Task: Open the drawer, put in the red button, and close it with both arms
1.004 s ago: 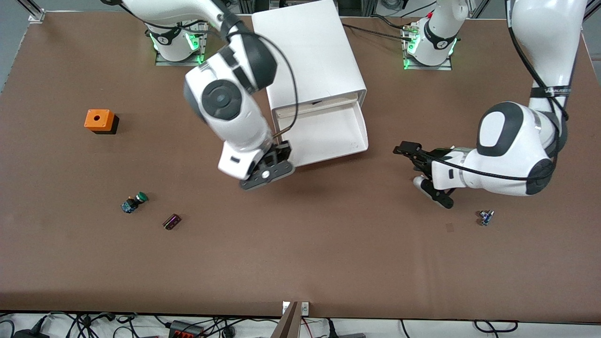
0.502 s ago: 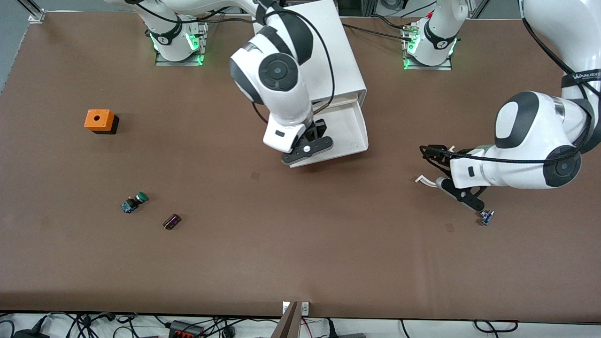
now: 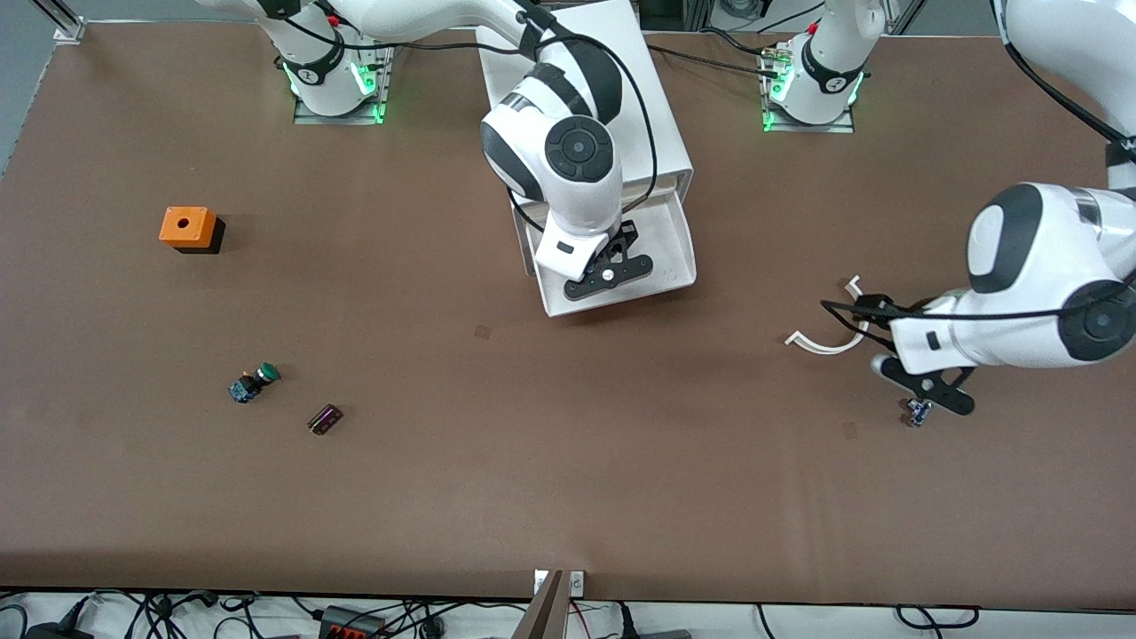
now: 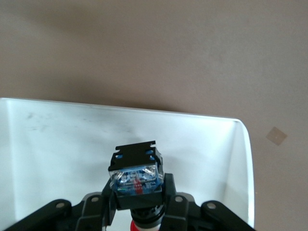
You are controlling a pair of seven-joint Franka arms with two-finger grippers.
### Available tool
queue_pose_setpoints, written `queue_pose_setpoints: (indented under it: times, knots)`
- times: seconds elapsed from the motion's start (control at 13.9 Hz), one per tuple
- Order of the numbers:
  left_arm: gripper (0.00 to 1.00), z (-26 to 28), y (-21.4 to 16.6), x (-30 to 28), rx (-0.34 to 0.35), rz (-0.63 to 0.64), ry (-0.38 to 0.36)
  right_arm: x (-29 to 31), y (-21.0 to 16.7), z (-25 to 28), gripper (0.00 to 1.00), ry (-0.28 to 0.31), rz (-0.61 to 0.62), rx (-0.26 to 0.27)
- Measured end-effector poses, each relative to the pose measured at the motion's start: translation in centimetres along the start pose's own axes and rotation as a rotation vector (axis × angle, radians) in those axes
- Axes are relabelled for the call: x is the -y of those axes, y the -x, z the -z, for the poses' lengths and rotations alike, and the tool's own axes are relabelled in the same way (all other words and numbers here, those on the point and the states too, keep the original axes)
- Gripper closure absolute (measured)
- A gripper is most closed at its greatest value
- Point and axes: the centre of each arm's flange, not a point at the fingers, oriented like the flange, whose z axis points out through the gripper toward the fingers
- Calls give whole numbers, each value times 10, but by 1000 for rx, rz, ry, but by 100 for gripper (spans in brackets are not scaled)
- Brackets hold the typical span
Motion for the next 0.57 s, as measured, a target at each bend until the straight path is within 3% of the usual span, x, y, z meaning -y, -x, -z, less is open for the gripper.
queue_pose_setpoints:
  times: [0.22,0.57]
  knots:
    - [0,-6,-7,42,-27,51,11,3,0,-9,59,3,-40,7]
    - [0,1,-10,43,-43,51,7,7,2,-22,59,10,-55,21]
